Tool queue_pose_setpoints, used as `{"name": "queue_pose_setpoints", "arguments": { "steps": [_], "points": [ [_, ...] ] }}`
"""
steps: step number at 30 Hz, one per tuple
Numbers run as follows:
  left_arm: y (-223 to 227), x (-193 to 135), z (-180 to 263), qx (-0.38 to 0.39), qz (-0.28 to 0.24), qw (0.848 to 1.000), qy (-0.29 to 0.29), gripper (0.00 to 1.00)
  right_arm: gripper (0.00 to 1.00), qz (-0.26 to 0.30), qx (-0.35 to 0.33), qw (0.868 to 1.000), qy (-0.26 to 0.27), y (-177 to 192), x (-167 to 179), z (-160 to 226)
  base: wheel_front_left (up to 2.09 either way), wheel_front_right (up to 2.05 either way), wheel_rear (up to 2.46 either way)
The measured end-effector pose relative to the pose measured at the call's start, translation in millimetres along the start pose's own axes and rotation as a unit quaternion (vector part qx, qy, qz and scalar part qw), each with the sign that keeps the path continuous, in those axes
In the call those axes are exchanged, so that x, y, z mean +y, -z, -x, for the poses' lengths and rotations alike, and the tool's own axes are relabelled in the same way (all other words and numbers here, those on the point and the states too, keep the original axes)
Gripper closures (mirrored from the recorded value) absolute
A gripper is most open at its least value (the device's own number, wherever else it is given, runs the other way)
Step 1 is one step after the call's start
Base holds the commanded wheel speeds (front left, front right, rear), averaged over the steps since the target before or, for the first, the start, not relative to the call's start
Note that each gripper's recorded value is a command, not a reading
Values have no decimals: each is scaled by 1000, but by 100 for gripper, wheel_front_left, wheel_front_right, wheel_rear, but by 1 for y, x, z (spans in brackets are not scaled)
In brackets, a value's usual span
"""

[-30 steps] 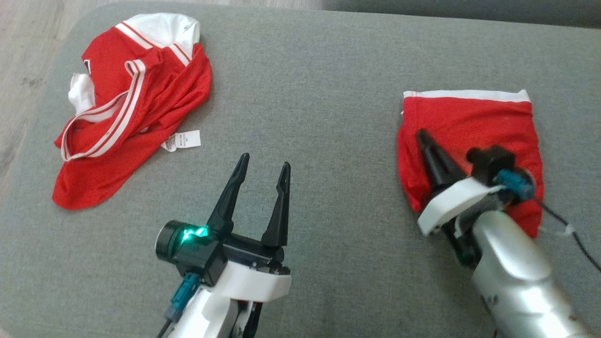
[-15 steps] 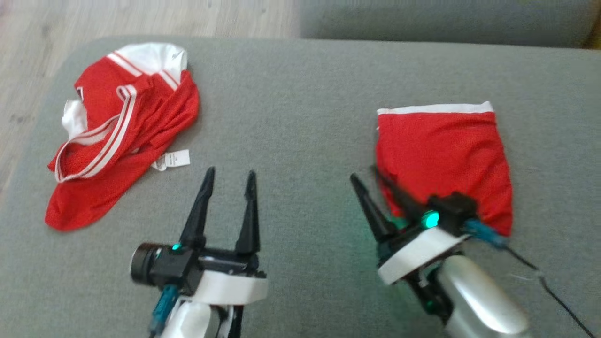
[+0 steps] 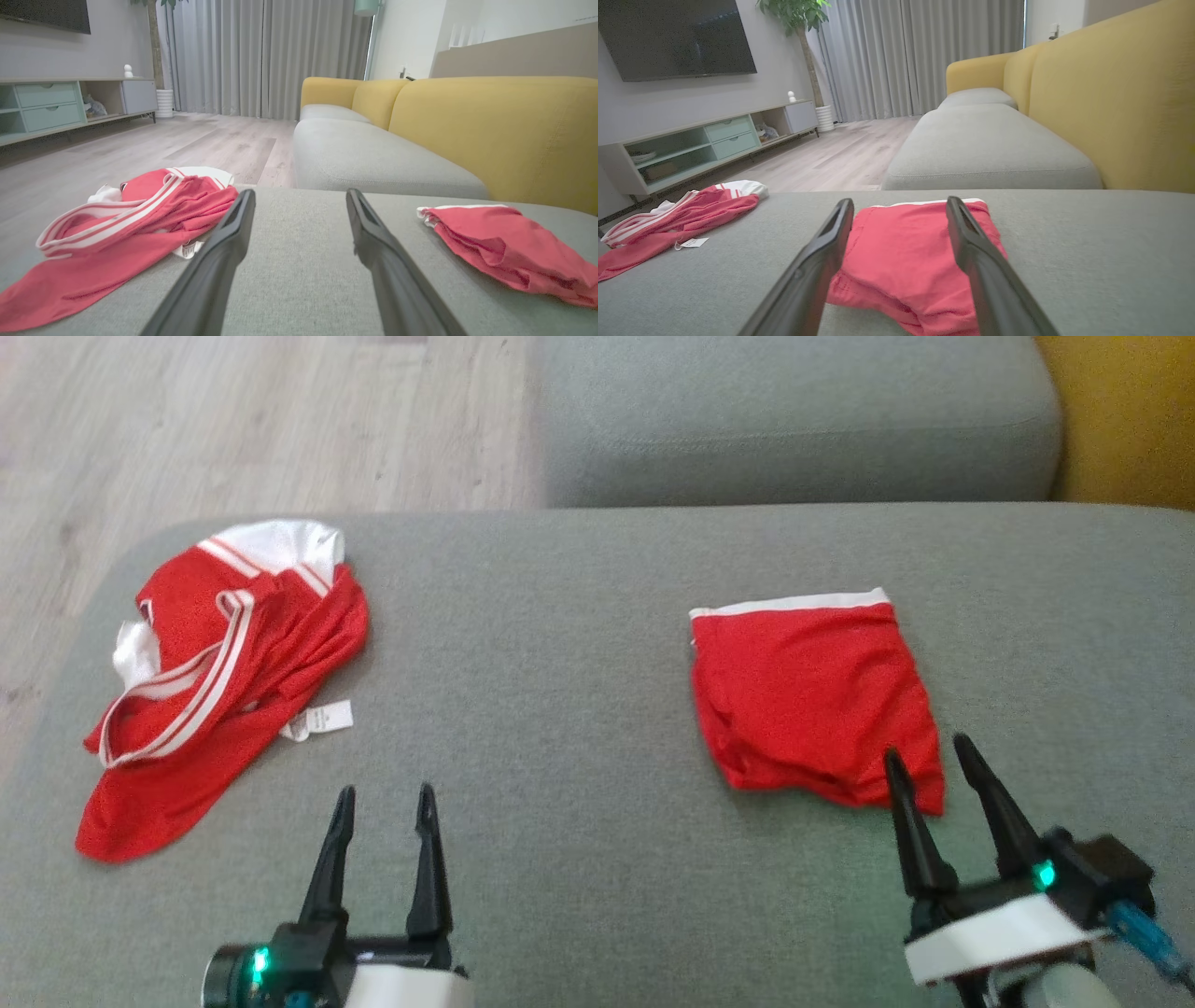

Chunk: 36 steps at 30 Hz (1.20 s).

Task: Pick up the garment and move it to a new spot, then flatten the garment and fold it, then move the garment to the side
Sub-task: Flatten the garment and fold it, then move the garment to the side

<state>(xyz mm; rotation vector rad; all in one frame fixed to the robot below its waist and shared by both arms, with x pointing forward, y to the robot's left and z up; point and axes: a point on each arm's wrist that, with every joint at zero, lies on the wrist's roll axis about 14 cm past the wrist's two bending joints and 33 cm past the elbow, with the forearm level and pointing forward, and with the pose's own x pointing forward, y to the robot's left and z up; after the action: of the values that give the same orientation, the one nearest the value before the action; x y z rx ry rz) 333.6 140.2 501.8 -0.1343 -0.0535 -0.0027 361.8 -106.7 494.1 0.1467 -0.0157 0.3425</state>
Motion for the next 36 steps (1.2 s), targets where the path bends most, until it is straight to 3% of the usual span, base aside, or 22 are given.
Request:
{"name": "queue_pose_setpoints", "arguments": {
  "steps": [9,36],
  "points": [
    [16,-2,13,24,-6,1000,9,0,0,-10,24,998,50,17,-17,38,0,0,0],
    [31,0,24,45,-24,998,21,0,0,-18,25,997,66,21,-17,50,0,0,0]
  ]
}}
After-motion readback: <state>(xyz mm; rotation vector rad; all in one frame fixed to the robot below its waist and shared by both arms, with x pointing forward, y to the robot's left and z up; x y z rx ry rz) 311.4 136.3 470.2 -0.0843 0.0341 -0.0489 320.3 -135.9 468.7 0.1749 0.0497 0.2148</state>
